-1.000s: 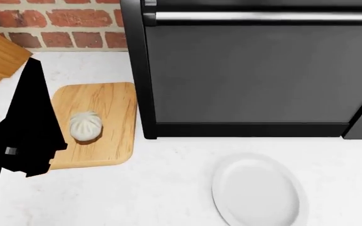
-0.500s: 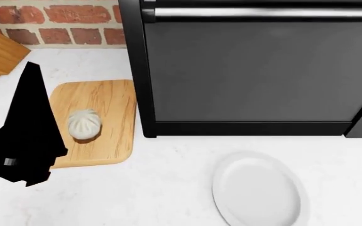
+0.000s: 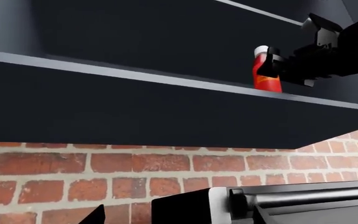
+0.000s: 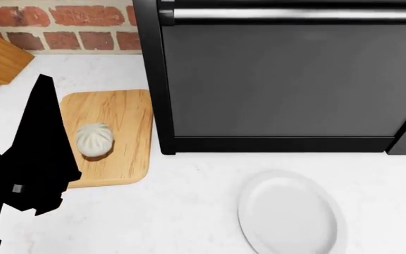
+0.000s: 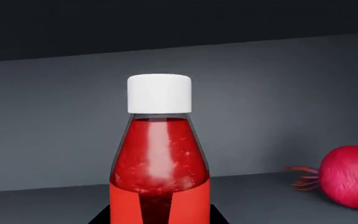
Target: Pick the dumpling from the plate and place it on the cutting board. Then pick the condiment bottle from the cabinet and place it next to the cutting board.
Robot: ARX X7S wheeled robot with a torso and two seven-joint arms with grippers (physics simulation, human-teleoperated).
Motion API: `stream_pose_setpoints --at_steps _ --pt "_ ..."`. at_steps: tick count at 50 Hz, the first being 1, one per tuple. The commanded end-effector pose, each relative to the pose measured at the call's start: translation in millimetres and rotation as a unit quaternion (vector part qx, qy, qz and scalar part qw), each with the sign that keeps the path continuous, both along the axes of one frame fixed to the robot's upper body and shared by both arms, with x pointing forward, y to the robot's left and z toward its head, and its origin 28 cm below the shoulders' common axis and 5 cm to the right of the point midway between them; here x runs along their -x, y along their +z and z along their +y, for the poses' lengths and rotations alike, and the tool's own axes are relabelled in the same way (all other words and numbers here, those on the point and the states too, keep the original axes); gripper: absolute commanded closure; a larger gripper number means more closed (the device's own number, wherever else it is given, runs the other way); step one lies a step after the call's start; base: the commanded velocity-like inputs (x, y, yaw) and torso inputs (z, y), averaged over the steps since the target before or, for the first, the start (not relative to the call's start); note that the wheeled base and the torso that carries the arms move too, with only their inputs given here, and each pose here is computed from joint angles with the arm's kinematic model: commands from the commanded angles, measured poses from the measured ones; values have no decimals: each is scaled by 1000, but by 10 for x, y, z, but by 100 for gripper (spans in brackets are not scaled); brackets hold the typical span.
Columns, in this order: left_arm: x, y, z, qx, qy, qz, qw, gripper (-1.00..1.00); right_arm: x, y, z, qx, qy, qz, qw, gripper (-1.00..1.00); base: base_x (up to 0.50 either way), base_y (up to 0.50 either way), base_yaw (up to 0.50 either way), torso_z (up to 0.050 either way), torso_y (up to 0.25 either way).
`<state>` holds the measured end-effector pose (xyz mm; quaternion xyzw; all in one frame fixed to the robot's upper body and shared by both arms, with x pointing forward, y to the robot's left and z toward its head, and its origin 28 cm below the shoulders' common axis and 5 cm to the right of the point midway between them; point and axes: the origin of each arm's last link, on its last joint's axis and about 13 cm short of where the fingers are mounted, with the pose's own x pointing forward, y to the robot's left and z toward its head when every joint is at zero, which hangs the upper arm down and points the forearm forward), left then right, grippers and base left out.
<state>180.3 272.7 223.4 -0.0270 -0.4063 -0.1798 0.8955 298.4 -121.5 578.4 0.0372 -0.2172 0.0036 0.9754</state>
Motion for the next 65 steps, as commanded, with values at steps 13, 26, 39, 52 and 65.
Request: stream_pose_setpoints --at_steps 13,26,39,52,65 --pt "-1 8 15 8 4 -7 1000 -100 -125 24 98 20 4 -73 997 100 -1 0 0 -8 154" --pt "25 25 7 5 -3 -5 1000 -100 308 258 -21 28 28 -109 993 100 1 0 0 -13 245" --pt "35 46 3 3 2 -7 1000 -100 400 310 -56 7 68 -140 988 100 0 0 0 0 0" --pt "11 35 -1 1 9 -2 1000 -100 420 337 48 23 117 -158 980 100 -284 226 0 0 0" --pt "6 47 -19 -4 9 -2 1000 -100 493 127 104 23 156 -182 971 100 -427 257 0 0 0"
